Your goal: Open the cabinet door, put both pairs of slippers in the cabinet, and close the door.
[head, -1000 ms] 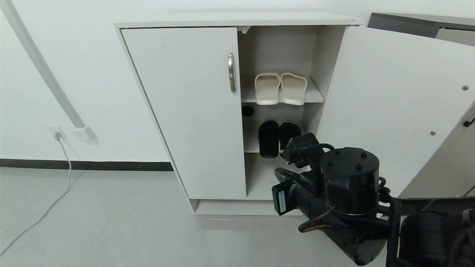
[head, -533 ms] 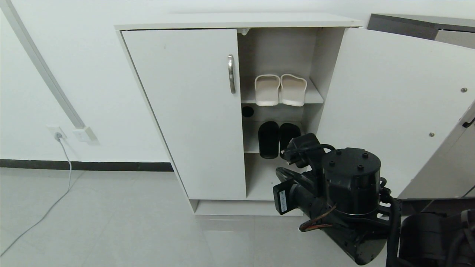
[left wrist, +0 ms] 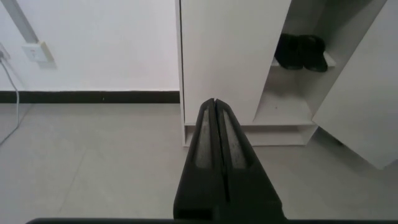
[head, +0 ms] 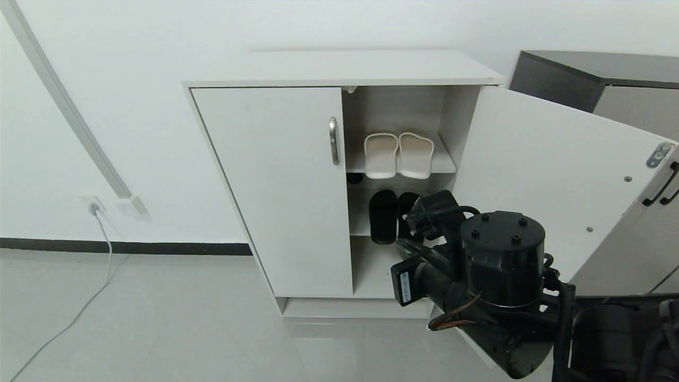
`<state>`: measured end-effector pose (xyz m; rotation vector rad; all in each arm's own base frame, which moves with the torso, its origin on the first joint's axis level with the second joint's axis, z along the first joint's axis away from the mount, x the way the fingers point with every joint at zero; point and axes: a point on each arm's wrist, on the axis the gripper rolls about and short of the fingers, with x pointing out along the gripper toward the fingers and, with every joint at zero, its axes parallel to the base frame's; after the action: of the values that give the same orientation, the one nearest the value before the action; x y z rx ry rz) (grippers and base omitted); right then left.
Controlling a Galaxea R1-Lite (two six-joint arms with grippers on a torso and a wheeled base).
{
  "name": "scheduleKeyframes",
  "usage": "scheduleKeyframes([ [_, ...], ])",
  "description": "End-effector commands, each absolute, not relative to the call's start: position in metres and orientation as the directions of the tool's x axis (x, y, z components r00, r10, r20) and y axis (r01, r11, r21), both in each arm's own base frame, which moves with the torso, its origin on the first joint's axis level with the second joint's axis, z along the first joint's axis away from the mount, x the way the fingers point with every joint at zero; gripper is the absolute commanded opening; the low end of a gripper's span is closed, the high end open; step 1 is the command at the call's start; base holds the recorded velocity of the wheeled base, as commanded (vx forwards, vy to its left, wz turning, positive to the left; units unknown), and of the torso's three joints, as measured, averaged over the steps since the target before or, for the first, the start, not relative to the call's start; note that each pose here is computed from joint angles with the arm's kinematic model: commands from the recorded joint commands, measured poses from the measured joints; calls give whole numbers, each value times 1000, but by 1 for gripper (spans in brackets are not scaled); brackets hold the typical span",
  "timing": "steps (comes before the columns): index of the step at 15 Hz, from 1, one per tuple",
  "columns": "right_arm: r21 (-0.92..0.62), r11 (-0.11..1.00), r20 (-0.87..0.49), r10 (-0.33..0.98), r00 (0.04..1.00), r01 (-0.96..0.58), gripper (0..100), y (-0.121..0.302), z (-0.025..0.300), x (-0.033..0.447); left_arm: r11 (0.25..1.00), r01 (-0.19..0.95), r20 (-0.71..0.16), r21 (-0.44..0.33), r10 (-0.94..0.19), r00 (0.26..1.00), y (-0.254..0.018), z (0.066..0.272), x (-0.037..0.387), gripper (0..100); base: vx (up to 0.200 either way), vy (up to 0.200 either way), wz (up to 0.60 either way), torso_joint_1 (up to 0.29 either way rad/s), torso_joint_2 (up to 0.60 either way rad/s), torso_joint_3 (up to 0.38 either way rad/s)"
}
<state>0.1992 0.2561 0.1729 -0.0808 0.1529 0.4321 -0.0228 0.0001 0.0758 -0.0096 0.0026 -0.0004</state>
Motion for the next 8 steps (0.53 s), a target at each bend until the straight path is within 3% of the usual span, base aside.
scheduleKeyframes([
  [1,-46,904,-167,412,896,-424,0,256,172,199,1000,0,-3,-9,0,1000,0,76,-23,0,0,0,0,119,-456,-349],
  [8,-49,904,-169,411,896,-424,0,256,172,198,1000,0,-3,-9,0,1000,0,76,-23,0,0,0,0,149,-473,-327],
])
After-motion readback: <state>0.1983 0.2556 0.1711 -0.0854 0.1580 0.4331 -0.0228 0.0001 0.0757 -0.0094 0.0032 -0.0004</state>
